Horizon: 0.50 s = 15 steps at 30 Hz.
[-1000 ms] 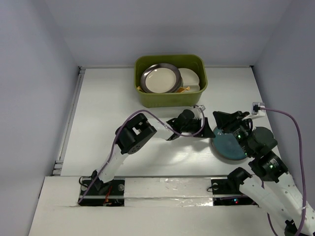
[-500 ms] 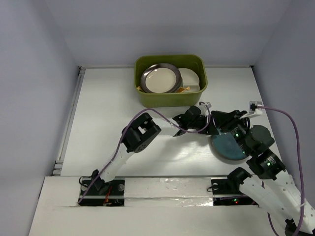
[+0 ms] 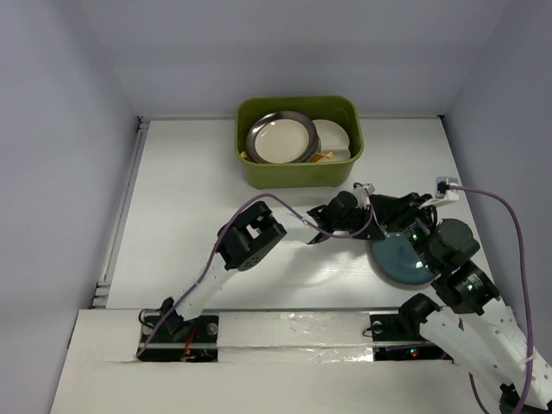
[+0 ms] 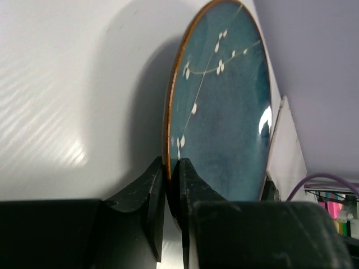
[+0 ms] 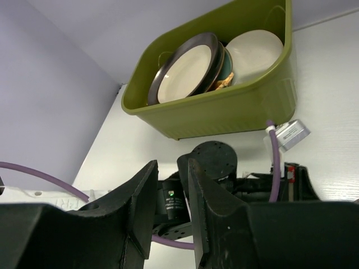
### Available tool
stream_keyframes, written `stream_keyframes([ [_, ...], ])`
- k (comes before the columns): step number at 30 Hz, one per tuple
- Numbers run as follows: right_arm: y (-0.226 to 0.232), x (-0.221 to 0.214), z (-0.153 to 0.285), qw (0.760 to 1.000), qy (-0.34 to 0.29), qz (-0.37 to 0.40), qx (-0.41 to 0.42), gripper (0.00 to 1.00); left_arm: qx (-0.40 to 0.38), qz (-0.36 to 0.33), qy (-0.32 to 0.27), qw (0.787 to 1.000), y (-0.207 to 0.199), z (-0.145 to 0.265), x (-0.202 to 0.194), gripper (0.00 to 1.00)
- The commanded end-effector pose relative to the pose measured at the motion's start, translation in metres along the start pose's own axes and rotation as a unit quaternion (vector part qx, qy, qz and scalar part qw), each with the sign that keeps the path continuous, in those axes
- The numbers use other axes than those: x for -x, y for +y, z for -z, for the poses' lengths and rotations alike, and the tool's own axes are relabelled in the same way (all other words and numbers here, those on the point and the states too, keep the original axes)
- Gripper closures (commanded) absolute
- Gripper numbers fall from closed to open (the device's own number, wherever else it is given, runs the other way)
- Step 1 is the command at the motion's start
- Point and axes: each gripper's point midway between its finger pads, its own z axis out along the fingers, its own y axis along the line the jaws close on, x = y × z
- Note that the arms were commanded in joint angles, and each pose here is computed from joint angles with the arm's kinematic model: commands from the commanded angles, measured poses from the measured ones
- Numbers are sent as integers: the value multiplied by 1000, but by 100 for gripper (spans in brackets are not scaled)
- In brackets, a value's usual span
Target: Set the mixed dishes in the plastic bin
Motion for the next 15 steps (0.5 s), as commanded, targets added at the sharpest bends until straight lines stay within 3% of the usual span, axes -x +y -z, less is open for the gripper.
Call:
stream_keyframes([
  [1,10,19,5,999,-30,-2,15,66,43,-12,11,999,24,20,-16,100],
  [8,12,22,9,999,-37,-8,24,66,-48,-17,-81,995,-57,92,46,100],
  [10,14,29,14,998,-47,-11,28,66,-41,-13,-93,995,-48,104,49,100],
  [11,13,31,16,998,-51,-12,27,67,-65,-23,-125,990,-73,126,74,100],
  [15,8,39,22,997,-72,-20,15,67,-77,-23,-161,984,-81,164,102,100],
])
